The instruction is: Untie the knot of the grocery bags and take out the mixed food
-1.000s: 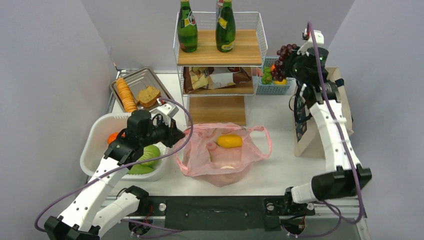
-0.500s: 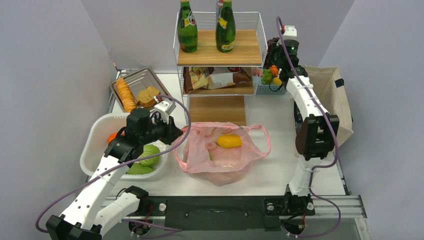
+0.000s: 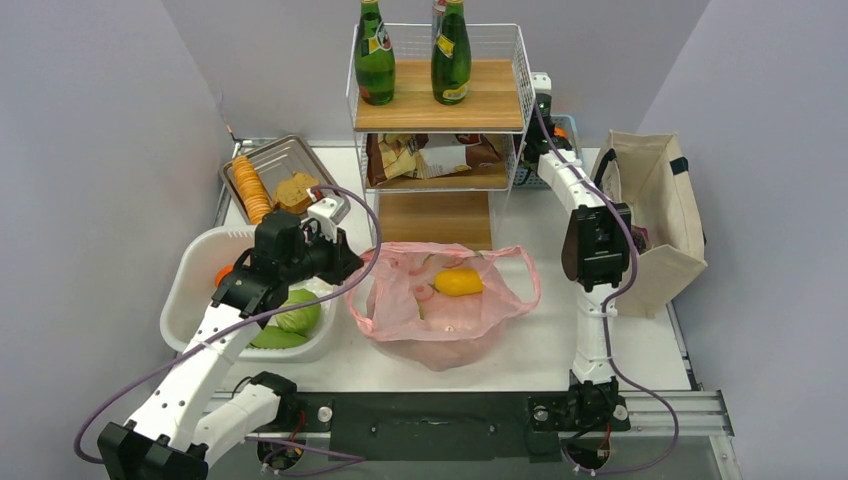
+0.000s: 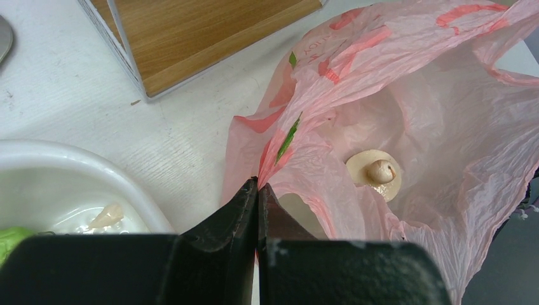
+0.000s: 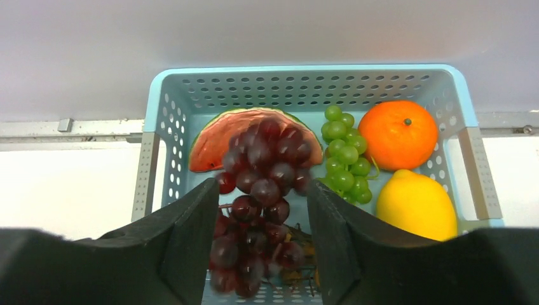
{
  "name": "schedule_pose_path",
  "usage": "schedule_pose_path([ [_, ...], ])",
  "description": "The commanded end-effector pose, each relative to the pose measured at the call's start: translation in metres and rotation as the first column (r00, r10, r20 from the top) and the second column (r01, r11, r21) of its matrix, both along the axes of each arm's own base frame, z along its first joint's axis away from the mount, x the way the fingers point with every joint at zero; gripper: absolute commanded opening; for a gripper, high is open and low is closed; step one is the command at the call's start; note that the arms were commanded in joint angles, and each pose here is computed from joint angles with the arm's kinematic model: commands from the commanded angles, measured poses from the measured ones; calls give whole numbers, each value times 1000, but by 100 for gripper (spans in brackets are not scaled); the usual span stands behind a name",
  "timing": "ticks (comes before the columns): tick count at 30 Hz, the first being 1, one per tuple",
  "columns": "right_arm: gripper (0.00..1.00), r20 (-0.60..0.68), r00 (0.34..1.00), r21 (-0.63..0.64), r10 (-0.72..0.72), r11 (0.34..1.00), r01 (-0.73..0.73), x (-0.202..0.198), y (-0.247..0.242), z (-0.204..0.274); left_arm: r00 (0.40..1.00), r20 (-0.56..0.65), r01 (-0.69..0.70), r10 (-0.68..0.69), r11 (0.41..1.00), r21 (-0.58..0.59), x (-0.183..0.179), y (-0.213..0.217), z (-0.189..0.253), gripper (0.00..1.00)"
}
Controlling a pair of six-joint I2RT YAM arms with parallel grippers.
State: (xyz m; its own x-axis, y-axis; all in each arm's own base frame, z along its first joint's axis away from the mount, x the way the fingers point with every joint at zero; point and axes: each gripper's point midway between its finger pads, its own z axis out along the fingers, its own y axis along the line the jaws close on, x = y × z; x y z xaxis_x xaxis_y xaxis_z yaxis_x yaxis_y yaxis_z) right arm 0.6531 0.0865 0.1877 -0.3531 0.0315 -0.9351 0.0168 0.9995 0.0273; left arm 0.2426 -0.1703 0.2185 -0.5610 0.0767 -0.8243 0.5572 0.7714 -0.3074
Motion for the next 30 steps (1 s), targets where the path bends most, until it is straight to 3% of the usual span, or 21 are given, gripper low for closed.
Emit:
schedule_pose_path([
  [1, 56, 135, 990, -3, -34, 999, 34, 9, -9, 56, 997, 78, -1, 3, 1000, -25, 11, -1, 28, 0],
  [6, 64, 148, 988, -21, -42, 999, 46, -10, -28, 77, 995, 87, 47, -45, 999, -18, 10, -7, 27, 0],
  [9, 65, 138, 989, -15, -50, 999, 53, -39, -44, 95, 991, 101, 89, -88, 996, -1, 5, -9, 26, 0],
  [10, 65, 99, 994, -11, -40, 999, 41, -51, -45, 81, 990, 102, 97, -96, 995, 1, 4, -10, 26, 0],
  [11, 65, 144, 989, 3, -39, 999, 39, -67, -47, 109, 988, 101, 114, -114, 993, 6, 0, -10, 24, 0],
  [12, 66, 102, 994, 12, -31, 999, 30, -80, -46, 91, 987, 98, 124, -124, 992, 8, -2, -11, 22, 0],
  [13, 66, 143, 989, 27, -28, 999, 25, -97, -46, 115, 984, 100, 145, -146, 989, 13, -5, -12, 21, 0],
  [16, 67, 96, 995, 81, -23, 997, 15, -144, -45, 102, 979, 91, 179, -180, 984, 19, -13, -16, 16, 0],
  [17, 67, 133, 991, 99, -1, 995, -12, -163, -42, 124, 977, 97, 189, -190, 982, 20, -15, -17, 17, 0],
  [18, 67, 76, 997, 109, 8, 994, -17, -178, -40, 105, 974, 98, 204, -204, 979, 15, -18, -18, 17, 0],
  [19, 67, 105, 994, 123, 39, 991, -52, -199, -36, 123, 967, 119, 222, -223, 975, 23, -20, -20, 19, 0],
  [22, 67, 34, 974, 97, 222, 970, -224, -264, -16, 107, 952, 164, 253, -258, 966, 49, -23, -23, 21, 0],
  [25, 65, 103, 850, -38, 516, 856, -515, -345, 23, 122, 942, 181, 276, -282, 959, 59, -27, -27, 22, 0],
  [29, 61, 88, 685, -183, 723, 688, -702, -418, 71, 127, 935, 202, 285, -293, 956, 68, -28, -32, 24, 0],
  [30, 59, 83, 612, -204, 786, 615, -762, -436, 92, 127, 933, 204, 288, -296, 955, 68, -27, -34, 24, 0],
])
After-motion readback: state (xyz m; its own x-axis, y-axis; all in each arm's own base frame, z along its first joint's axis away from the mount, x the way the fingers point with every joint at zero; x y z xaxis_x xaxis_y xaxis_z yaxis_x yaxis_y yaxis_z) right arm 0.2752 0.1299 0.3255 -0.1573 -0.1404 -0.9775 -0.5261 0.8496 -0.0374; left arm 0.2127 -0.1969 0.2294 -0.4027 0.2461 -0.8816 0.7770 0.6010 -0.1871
